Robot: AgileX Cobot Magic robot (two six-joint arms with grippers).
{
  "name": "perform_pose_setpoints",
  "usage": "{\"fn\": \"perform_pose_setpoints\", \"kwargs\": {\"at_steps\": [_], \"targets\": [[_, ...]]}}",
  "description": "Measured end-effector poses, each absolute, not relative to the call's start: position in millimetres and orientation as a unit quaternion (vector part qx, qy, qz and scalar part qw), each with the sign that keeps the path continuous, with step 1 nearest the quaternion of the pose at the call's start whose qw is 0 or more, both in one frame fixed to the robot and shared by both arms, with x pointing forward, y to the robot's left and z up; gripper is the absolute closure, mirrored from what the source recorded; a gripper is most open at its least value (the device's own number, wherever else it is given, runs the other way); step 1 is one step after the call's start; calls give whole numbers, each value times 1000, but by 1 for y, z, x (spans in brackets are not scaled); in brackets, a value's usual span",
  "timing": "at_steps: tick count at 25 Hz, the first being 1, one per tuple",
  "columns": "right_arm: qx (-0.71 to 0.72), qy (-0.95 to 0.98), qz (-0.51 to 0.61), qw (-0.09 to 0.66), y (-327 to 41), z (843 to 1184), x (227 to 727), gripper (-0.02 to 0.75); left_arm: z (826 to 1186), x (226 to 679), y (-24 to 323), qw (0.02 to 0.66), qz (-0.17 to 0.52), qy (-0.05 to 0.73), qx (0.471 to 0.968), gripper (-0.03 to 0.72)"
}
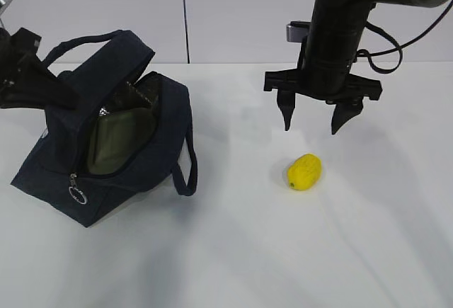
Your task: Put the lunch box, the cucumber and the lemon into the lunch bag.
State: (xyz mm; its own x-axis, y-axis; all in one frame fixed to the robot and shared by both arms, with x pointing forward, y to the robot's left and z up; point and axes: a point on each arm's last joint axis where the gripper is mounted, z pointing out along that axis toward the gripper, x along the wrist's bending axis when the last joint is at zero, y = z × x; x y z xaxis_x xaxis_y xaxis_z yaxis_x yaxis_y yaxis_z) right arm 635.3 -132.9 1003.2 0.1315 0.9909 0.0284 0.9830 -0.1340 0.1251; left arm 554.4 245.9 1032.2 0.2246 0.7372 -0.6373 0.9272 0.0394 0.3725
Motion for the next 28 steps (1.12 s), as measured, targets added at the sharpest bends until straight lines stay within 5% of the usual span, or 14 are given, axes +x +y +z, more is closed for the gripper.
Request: {"fn": "perform_pose_setpoints", "kwargs": {"at_steps": [28], "targets": [[808,588,-21,9,-127,930,646,158,1033,555,245,392,-128,612,675,697]]}}
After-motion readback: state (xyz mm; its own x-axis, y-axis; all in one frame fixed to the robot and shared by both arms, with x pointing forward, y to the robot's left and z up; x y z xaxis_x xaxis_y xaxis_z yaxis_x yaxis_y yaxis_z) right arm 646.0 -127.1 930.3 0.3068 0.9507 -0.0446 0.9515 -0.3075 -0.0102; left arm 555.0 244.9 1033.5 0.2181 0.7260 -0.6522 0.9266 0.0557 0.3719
